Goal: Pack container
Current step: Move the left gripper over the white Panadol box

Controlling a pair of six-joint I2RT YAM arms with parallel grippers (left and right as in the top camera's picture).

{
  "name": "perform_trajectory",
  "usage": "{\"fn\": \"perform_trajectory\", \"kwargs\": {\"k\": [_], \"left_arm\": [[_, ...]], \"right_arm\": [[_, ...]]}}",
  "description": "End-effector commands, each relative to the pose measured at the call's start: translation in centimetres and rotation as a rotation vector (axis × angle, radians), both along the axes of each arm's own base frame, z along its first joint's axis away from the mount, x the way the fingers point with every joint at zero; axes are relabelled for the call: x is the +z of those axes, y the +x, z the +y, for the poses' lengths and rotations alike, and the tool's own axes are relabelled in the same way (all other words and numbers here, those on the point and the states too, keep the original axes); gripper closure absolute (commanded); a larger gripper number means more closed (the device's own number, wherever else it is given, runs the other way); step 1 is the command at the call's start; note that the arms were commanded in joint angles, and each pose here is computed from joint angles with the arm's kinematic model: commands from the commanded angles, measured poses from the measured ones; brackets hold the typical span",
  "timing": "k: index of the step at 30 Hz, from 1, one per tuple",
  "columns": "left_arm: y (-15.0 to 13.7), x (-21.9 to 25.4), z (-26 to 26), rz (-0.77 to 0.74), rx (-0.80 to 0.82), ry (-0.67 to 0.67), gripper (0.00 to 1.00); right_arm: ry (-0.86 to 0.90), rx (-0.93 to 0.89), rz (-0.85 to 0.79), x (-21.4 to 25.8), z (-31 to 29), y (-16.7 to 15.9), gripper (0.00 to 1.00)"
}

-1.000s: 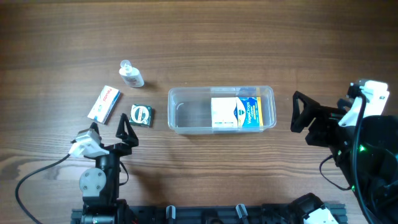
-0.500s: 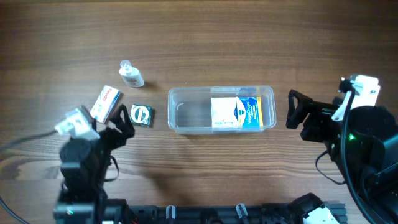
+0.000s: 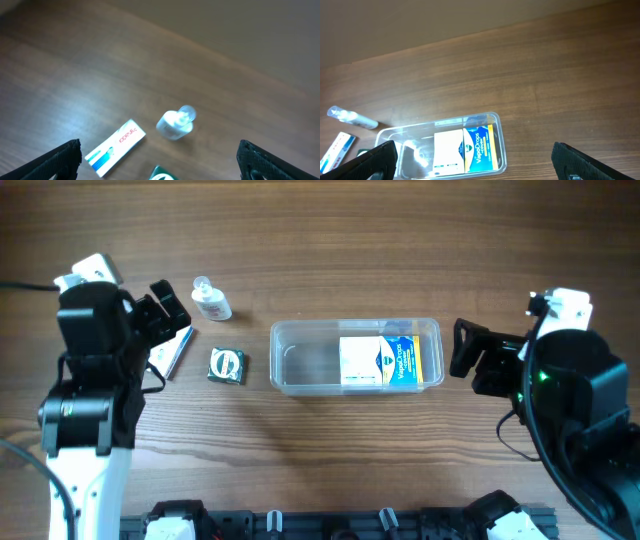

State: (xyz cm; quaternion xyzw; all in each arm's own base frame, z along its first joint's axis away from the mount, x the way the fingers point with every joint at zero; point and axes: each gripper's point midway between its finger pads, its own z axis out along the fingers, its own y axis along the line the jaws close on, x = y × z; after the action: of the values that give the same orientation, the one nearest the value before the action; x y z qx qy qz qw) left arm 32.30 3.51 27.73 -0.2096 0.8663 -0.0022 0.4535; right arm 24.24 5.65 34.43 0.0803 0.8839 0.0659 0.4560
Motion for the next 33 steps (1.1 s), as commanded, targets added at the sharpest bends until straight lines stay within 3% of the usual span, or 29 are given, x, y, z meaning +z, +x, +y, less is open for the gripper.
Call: {"fn": "perform_trajectory", "kwargs": {"k": [1, 8, 13, 23, 28, 33], "left_arm": [[0.1, -1.4, 1.5, 0.079, 0.038, 0.076, 0.0], [0.1, -2.5, 3.9, 0.14, 0.15, 0.171, 0.0], [0.5, -3.4, 3.9, 0.189, 0.107, 0.218, 0.0], [2.0, -7.2, 6.0, 0.331, 0.068, 0.29, 0.0], [3.2, -11.1, 4.4, 0.457, -0.15, 0.313, 0.02], [3.8, -14.0, 3.6, 0.545, -0.294, 0.345, 0.05]], "right_arm": [[-0.022, -0.022, 0.016, -0.3, -0.1, 0.9, 0.0], [-0.054, -0.02, 0.083, -2.1, 0.7, 2.5, 0.0], [-0.219, 0.063, 0.054, -1.8, 0.6, 3.8, 0.0], [-0.158, 0.178, -0.287, 7.0, 0.4, -0.2, 0.0], [-0.151, 0.185, -0.37, 8.8, -0.6, -2.5, 0.0], [-0.152, 0.185, -0.369, 8.7, -0.8, -2.9, 0.0]]}}
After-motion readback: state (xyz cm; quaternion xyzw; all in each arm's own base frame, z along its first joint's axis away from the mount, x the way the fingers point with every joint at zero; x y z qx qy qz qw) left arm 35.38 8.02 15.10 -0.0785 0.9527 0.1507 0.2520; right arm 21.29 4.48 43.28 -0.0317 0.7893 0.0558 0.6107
